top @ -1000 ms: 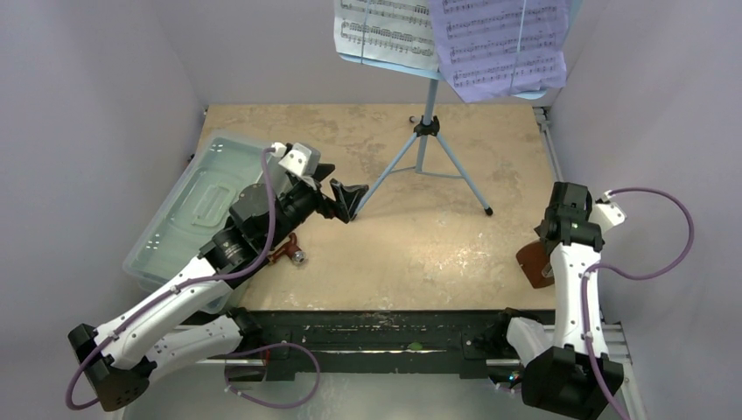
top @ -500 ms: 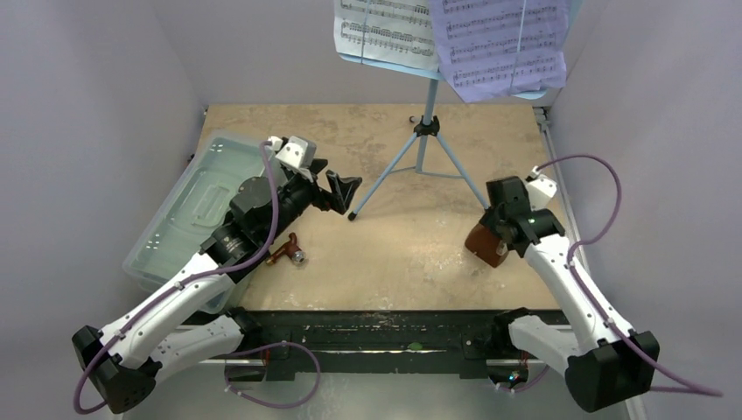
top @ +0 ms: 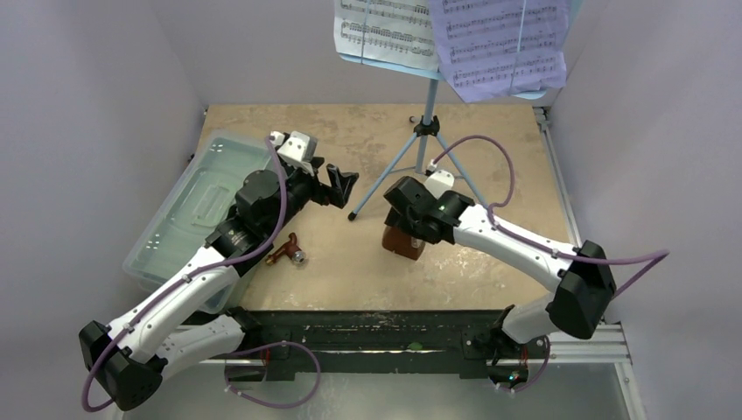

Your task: Set up the instrument practice props

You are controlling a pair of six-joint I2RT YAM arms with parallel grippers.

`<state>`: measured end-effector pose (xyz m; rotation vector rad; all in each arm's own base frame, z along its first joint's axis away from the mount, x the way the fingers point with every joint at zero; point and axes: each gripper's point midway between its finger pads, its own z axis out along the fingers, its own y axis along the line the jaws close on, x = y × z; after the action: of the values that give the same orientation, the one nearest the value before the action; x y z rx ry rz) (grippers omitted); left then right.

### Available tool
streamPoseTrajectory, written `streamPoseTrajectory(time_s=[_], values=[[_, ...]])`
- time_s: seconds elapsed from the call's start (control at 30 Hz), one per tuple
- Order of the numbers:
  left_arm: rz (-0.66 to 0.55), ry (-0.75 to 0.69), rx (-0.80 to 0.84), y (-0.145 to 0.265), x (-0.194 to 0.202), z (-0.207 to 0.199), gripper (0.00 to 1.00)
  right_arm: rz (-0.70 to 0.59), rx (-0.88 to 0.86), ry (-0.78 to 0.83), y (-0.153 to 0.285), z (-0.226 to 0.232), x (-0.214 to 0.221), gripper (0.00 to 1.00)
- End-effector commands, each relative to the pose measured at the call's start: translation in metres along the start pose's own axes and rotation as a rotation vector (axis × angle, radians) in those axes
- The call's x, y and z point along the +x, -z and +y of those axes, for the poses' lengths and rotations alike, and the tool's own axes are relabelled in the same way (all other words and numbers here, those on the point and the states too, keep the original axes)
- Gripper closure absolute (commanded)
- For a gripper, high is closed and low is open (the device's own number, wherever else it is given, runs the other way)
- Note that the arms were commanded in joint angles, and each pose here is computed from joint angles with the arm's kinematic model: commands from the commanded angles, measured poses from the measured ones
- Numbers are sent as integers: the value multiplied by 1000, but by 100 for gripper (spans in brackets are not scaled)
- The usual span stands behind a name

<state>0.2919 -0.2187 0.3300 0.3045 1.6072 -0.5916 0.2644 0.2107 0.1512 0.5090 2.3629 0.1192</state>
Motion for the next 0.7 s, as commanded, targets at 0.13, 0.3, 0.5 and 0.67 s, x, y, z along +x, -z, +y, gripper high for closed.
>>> streamPoseTrajectory(time_s=[0.13,0.3,0.5,0.67], values=[[-25,0,-15,-2,-6,5,8,154,-360,42,25,67,30,1],[-30,-1,-10,0,-8,4,8,-32,-556,373,49,62,7,1],[-40,-10,-33,2,-11,9,8,-199,-674,658,78,48,-13,1],[-43,-12,-25,3,-11,8,8,-316,-712,689,72,45,-62,1]])
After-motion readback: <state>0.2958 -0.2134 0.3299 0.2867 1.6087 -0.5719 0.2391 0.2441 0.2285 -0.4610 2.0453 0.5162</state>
